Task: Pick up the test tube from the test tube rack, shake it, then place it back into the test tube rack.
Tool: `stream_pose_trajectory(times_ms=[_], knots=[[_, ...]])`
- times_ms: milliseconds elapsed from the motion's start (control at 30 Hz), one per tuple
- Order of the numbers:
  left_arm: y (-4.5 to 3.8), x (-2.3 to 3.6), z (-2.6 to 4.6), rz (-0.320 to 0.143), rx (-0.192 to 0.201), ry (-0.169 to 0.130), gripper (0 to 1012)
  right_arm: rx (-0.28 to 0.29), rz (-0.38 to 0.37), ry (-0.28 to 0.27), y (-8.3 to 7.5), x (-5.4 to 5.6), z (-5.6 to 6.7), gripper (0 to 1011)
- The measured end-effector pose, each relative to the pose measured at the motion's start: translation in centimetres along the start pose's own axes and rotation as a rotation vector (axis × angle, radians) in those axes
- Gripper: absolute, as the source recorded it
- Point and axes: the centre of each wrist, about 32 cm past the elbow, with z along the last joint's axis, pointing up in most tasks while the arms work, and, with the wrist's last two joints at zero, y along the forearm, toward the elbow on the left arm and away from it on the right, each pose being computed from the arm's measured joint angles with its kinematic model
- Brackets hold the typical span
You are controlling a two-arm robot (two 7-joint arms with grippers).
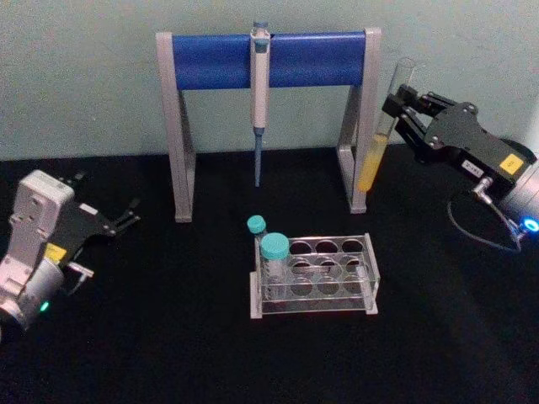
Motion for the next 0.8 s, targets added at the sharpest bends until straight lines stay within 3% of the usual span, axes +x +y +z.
stream_pose_trajectory(times_ms=[800], knots=[[0.0, 0.0, 0.0, 0.0, 0.0, 0.0, 1001, -0.003, 0.044, 0.014, 0.25, -0.06, 0.0, 220]])
